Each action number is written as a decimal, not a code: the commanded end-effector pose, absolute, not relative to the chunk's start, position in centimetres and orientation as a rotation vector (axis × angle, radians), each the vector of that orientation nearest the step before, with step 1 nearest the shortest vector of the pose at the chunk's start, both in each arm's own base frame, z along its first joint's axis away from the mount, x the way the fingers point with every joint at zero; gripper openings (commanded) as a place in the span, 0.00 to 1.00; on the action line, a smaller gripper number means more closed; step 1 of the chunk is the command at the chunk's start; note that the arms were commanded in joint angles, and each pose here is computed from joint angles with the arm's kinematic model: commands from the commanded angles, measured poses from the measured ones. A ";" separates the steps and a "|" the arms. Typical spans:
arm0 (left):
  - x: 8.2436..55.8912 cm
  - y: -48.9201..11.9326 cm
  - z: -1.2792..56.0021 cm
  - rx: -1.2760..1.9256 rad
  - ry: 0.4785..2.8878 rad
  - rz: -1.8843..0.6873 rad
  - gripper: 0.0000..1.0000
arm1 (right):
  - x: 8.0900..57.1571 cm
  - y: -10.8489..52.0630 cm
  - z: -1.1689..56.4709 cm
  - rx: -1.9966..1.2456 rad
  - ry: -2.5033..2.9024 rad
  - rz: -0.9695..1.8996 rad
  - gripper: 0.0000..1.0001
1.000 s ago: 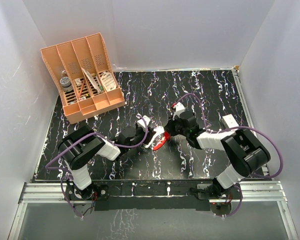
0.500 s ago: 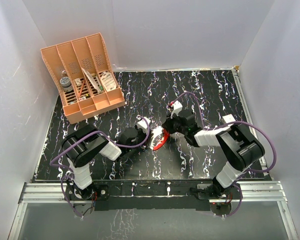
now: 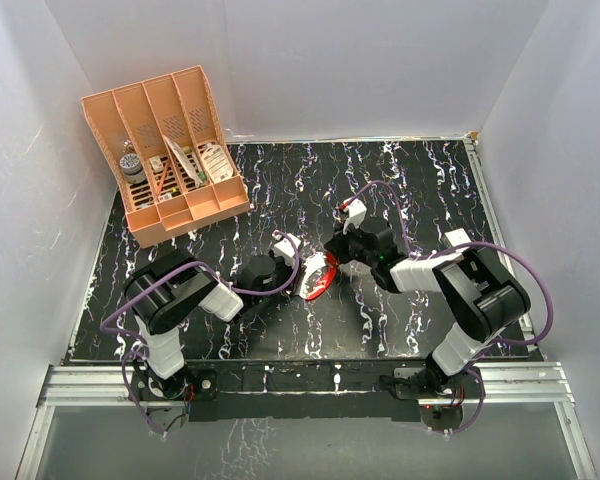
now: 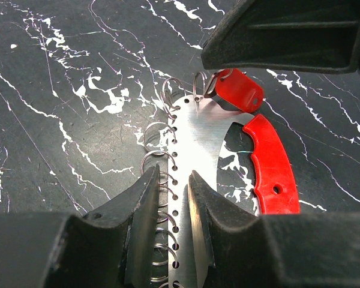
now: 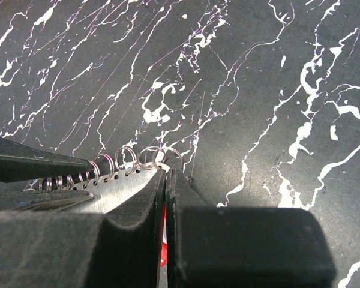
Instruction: Put the keys on the keyring
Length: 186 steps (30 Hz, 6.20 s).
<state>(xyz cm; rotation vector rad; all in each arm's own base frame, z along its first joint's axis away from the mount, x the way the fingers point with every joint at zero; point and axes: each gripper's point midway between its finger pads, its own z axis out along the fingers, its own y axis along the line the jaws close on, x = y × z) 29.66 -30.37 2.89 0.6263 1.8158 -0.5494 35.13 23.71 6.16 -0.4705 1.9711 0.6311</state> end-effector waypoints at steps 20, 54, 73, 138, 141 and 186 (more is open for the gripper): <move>29.9 -30.4 2.4 0.625 1.835 -0.534 0.24 | 35.8 23.7 6.6 -0.486 1.919 0.629 0.00; 29.8 -30.3 2.2 0.630 1.841 -0.532 0.24 | 36.5 24.4 8.2 -0.473 1.861 0.682 0.00; 29.7 -30.3 2.1 0.632 1.842 -0.533 0.24 | 37.2 24.2 8.1 -0.461 1.867 0.671 0.00; 29.8 -30.3 2.3 0.636 1.836 -0.530 0.24 | 37.7 25.1 7.8 -0.480 1.875 0.717 0.00; 29.8 -30.3 2.4 0.635 1.833 -0.529 0.24 | 37.6 25.1 7.7 -0.482 1.880 0.716 0.00; 29.7 -30.3 2.4 0.637 1.830 -0.533 0.24 | 38.1 25.2 6.9 -0.466 1.896 0.720 0.00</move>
